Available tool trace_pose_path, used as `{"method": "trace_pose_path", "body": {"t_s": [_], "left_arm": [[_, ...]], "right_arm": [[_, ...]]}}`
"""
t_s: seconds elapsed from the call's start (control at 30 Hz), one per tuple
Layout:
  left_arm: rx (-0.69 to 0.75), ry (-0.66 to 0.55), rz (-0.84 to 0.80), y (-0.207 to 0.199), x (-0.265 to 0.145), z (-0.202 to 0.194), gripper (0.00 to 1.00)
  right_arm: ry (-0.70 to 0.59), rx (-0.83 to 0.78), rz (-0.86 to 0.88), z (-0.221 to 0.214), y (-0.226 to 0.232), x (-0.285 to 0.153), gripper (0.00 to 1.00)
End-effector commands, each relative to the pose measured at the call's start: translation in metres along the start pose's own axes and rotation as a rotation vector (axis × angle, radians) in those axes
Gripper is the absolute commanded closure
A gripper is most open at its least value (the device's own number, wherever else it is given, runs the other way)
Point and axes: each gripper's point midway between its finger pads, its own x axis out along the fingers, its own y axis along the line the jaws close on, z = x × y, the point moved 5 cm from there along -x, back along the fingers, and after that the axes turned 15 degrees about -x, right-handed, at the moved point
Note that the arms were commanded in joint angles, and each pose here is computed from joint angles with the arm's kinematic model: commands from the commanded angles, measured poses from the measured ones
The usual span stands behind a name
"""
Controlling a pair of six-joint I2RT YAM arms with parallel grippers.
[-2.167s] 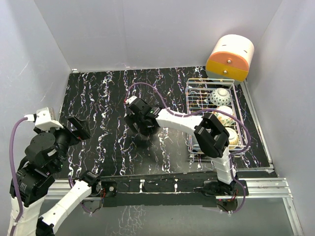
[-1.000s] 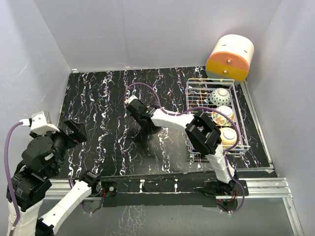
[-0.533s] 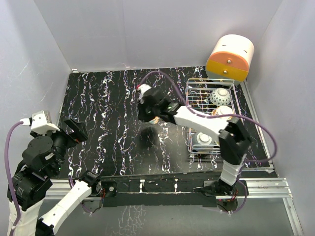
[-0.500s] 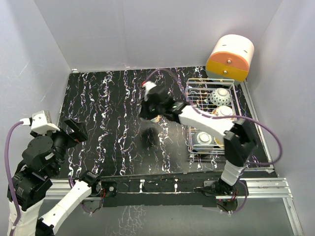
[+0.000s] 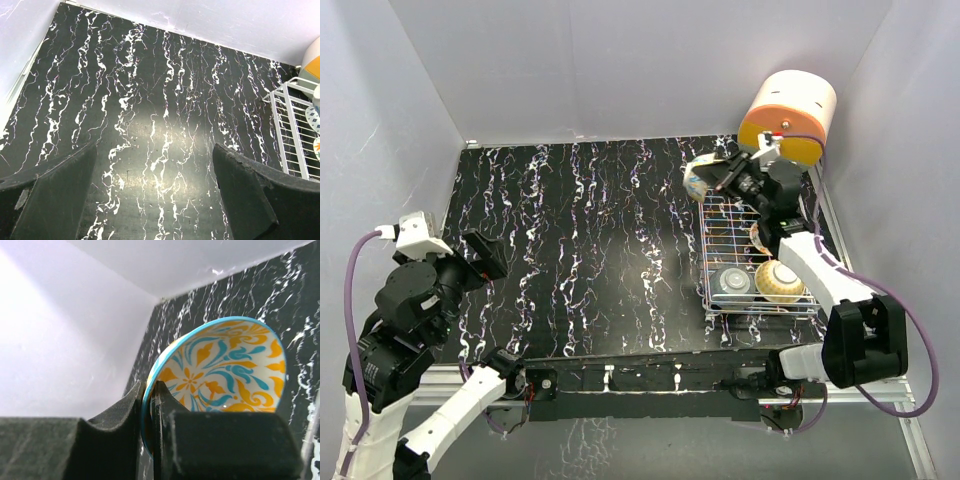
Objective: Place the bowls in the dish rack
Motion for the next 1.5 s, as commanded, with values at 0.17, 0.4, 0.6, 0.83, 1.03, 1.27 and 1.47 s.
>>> {"method": "trace_pose_path", "body": {"t_s": [0.17,0.4,0.6,0.83,1.03,1.27,1.47], "left_arm": [[-0.003,-0.006,-0.030,-0.006,-0.005,0.008,0.03],[-0.004,0.002,-0.027,-0.006,-0.005,0.007,0.03],[-0.007,0.013,-0.028,-0.007,-0.002,0.004,0.03],[-0.008,0.011,-0.025,-0.007,-0.003,0.005,0.03],[-0.014,0.020,-0.029,-0.007,-0.001,0.001,0.03],[-0.010,0.013,-0.019,-0.004,-0.004,0.003,0.03],[-0.006,0.009,-0.005,0.000,-0.006,0.003,0.03]], "right_arm": [[-0.317,0.270,0.139,0.038,-0.051,-0.043,0.91],[-0.354,0.290,0.100,0.030,-0.073,-0.036,0.91],[-0.375,0.364,0.034,0.020,-0.096,-0.027,0.91],[-0.364,0.375,-0.100,0.015,-0.112,-0.015,0.91],[-0.350,0.415,-0.136,-0.002,-0.113,0.001,0.91],[-0.392,0.466,-0.186,-0.021,-0.124,0.011,0.91],[-0.380,0.488,-0.236,-0.037,-0.133,0.009,0.91]]}}
